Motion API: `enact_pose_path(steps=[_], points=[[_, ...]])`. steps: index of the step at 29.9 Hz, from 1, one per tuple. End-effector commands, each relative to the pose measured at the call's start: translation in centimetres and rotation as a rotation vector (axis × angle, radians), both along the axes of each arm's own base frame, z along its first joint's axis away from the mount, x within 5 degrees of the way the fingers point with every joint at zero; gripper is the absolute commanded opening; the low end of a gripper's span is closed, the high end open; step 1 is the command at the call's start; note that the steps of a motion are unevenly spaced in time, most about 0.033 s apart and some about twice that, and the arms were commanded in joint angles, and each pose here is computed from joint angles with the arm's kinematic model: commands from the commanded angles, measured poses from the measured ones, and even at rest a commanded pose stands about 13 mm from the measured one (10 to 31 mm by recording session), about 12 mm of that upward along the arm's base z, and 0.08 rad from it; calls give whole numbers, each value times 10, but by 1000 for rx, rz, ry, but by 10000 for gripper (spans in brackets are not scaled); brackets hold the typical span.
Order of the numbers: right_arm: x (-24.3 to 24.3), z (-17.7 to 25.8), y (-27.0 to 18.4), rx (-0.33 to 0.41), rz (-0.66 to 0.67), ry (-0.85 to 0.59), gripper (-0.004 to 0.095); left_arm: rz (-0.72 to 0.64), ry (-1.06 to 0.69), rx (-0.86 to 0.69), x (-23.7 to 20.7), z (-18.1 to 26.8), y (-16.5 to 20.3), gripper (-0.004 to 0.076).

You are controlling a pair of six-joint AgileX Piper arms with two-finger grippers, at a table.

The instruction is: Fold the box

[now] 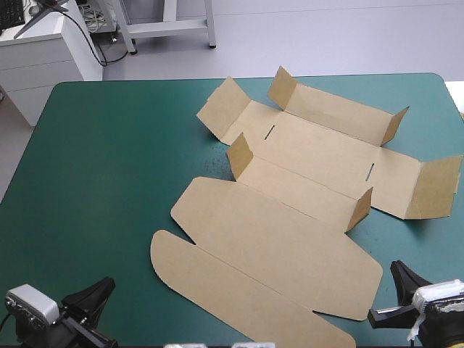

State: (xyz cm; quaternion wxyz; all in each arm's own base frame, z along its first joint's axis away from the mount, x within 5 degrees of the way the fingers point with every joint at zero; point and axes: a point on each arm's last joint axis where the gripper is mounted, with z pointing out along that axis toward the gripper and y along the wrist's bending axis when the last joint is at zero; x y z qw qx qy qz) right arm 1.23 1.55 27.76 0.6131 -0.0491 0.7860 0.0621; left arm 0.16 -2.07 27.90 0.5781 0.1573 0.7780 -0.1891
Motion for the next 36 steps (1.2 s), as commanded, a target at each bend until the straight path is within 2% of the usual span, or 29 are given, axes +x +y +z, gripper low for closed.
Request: enact_pose_path(steps=[1,7,9,11,14,18,20,23,25,31,36], points=[[-6,15,-1,8,-18,-124,-18,6,-88,-63,-2,14,1,-8],[-6,15,-1,8,-18,-124,-3,6,-88,-63,-2,14,1,-8],[-6,15,-1,8,-18,-124,35,6,-88,-63,-2,14,1,-8],[-6,15,-1,8,-18,-124,118,6,-88,-63,-2,14,1,-8],[-6,15,-1,8,-18,-124,337,6,-88,-63,-2,14,1,-8],[-6,15,-1,8,-18,-124,702,6,-88,-63,-2,14,1,-8],[-6,15,-1,8,-18,-124,791,6,-88,-63,-2,14,1,-8],[-6,15,-1,8,-18,-124,819,6,-88,-63,-2,14,1,-8],[-6,16,-1,37,-25,-115,819,6,-88,-63,-2,14,1,-8],[8,39,-2,208,-69,-34,820,6,-88,-63,-2,14,1,-8],[40,72,-2,340,-116,128,820,6,-88,-63,-2,14,1,-8]])
